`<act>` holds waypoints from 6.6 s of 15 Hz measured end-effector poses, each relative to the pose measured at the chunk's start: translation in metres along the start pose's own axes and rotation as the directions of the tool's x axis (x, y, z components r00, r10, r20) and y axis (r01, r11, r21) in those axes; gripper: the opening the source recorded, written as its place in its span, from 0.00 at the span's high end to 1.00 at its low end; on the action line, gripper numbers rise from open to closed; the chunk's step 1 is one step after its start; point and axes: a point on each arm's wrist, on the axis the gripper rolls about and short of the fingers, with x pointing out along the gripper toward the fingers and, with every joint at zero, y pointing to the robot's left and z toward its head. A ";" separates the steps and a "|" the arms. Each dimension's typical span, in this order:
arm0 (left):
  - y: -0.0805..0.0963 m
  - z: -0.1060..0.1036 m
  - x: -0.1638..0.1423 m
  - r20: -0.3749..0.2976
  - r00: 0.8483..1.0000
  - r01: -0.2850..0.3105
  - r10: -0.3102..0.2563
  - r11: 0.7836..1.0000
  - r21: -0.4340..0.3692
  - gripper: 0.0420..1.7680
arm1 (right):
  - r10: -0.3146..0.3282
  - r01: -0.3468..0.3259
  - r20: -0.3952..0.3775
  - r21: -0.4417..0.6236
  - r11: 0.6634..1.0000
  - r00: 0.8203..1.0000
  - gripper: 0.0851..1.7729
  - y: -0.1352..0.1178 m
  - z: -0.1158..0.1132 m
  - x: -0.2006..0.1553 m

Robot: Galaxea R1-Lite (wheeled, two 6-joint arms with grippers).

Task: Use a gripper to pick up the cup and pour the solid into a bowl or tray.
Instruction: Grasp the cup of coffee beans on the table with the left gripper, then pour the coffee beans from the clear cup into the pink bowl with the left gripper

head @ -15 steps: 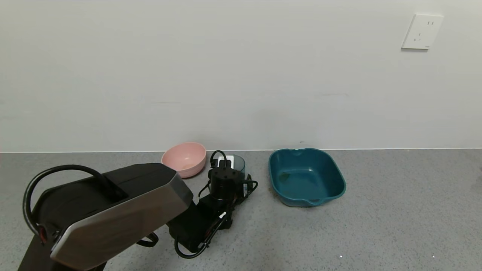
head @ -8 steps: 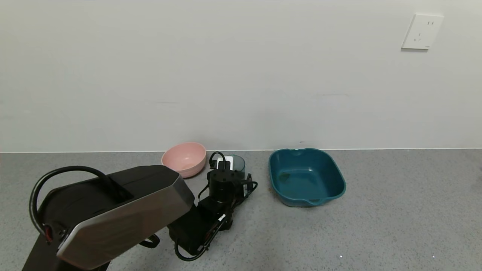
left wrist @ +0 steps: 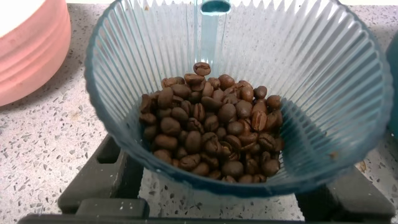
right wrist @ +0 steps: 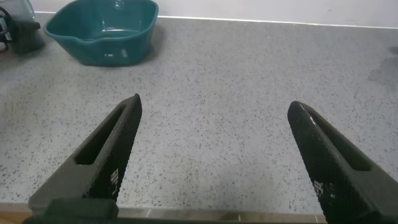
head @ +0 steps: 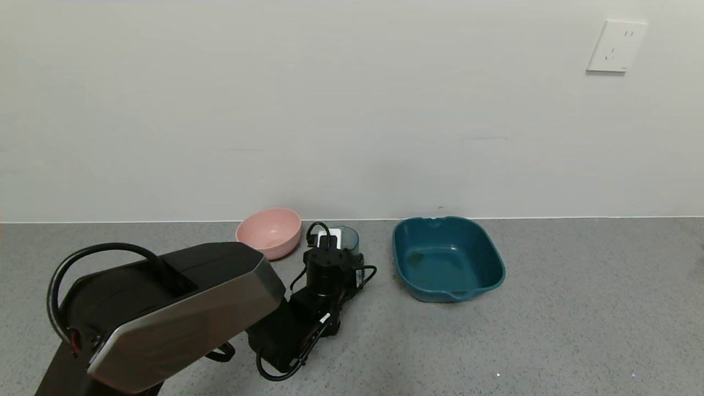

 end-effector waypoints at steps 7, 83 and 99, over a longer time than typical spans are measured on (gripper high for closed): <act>0.001 0.001 -0.001 -0.003 1.000 0.000 0.000 1.000 0.001 0.26 | 0.000 0.000 0.000 0.000 1.000 1.000 0.04 0.000 0.000 0.000; 0.172 0.109 -0.001 -0.058 0.815 -0.207 0.576 0.383 0.900 0.26 | 0.000 0.000 0.000 0.000 1.000 1.000 0.04 0.000 0.000 0.000; 0.170 0.105 0.013 0.065 0.824 -0.165 0.563 0.129 0.978 0.26 | 0.000 0.000 0.000 0.000 1.000 1.000 0.04 0.000 0.000 0.000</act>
